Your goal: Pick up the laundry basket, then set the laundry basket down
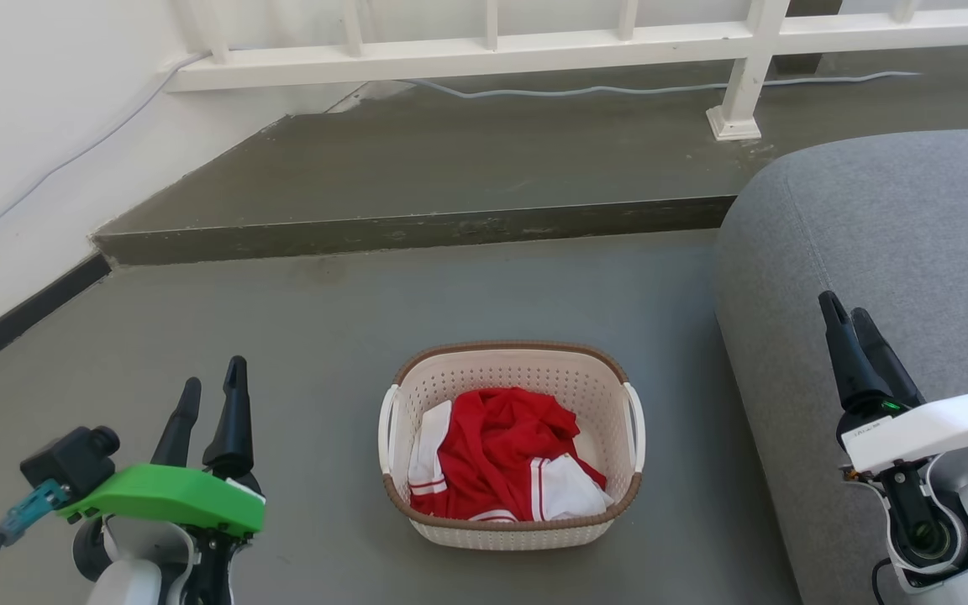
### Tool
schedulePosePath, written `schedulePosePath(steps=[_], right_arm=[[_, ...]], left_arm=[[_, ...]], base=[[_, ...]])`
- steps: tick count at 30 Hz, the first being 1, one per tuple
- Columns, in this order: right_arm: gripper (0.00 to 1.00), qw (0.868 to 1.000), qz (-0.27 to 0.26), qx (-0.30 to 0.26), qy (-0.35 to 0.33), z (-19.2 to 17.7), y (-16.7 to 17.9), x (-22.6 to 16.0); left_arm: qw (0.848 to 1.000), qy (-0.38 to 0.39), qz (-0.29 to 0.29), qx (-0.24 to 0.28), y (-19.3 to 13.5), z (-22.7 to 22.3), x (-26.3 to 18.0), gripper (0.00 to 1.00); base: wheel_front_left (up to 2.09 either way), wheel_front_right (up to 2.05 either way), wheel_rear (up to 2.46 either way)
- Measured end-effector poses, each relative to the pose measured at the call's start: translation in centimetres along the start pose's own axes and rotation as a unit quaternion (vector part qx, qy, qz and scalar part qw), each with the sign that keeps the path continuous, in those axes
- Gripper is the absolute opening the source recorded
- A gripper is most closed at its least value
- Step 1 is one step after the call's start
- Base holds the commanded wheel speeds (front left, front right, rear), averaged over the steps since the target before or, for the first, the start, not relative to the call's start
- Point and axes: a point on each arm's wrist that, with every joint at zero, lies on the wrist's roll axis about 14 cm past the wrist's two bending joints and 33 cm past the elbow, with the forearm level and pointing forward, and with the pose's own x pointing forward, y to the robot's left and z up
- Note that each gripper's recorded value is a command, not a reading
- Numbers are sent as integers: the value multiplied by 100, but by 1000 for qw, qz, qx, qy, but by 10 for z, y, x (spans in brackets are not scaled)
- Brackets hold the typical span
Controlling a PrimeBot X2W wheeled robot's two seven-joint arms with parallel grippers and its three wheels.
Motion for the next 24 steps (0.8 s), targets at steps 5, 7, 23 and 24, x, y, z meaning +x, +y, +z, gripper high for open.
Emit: schedulePosePath(steps=[5,7,23,24], right_arm=[[100,999,3,-38,-7,3,2,2],[100,998,4,-54,-10,5,4,3],[100,985,33,-169,-17,1,18,5],[100,984,34,-176,-19,1,19,5]], left_arm=[[999,0,1,40,-1,-1,0,100],[999,-1,-3,53,-4,-2,1,100],[985,-23,-41,165,-27,-1,3,100],[984,-23,-43,171,-28,-1,3,100]], base=[[0,0,0],[0,0,0],[0,0,0],[0,0,0]])
